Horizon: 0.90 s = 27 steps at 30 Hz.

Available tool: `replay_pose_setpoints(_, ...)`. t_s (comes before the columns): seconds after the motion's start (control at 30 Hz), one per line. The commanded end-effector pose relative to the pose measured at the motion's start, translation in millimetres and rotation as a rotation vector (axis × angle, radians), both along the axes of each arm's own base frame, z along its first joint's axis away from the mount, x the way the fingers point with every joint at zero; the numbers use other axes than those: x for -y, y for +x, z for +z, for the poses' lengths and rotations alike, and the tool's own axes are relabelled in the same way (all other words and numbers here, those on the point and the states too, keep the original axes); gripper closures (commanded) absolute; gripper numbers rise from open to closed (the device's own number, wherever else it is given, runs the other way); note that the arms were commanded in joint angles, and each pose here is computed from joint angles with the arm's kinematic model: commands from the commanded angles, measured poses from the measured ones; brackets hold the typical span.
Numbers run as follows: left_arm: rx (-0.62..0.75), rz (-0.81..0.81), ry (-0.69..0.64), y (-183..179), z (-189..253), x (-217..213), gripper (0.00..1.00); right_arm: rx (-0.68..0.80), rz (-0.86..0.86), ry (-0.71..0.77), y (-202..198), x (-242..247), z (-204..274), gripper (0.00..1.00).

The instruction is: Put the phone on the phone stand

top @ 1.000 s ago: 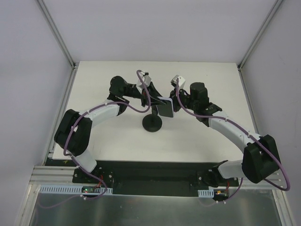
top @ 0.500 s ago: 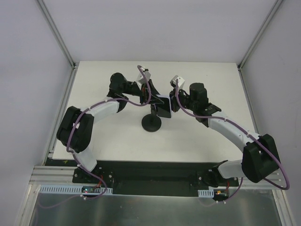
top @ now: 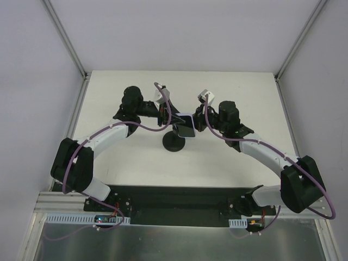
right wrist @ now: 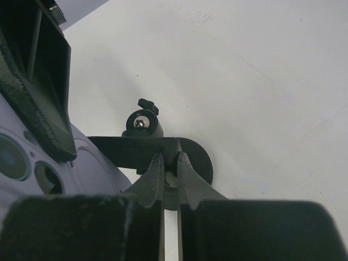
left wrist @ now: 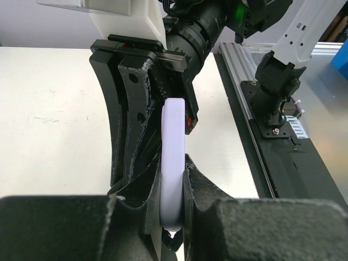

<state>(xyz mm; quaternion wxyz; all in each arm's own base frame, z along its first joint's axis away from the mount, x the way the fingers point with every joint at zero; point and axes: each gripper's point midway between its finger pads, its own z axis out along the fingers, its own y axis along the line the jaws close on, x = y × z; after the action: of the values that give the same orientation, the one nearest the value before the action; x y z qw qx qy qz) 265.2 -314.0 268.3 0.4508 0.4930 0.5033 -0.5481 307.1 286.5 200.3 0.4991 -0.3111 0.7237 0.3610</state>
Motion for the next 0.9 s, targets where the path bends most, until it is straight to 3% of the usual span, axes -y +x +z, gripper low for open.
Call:
replay_pose_setpoints(0.0,-0.049,0.036,0.021,14.9,-3.4,-3.6,1.0,0.025,-0.046,0.091,6.8,1.5,30.2,0.99)
replay_pose_setpoints(0.23,-0.142,0.157,0.08,28.2,-15.4,-4.9,1.0,0.054,-0.164,0.068,16.0,8.5,32.6,0.99)
replay_pose_setpoints(0.37,-0.247,0.508,0.237,61.1,-44.3,-21.8,1.0,0.095,-0.341,0.03,22.8,23.5,31.9,1.0)
replay_pose_setpoints(0.47,-0.243,0.767,0.305,77.5,-62.6,-46.8,1.0,0.124,-0.528,0.005,28.8,43.2,31.5,1.0)
replay_pose_setpoints(0.63,-0.229,0.996,0.379,77.7,-82.0,-72.6,1.0,0.142,-0.74,-0.01,24.9,64.1,31.6,1.0)
replay_pose_setpoints(0.87,-0.227,1.17,0.494,95.3,-97.8,-94.3,1.0,0.206,-0.84,-0.04,8.1,63.1,38.0,1.0)
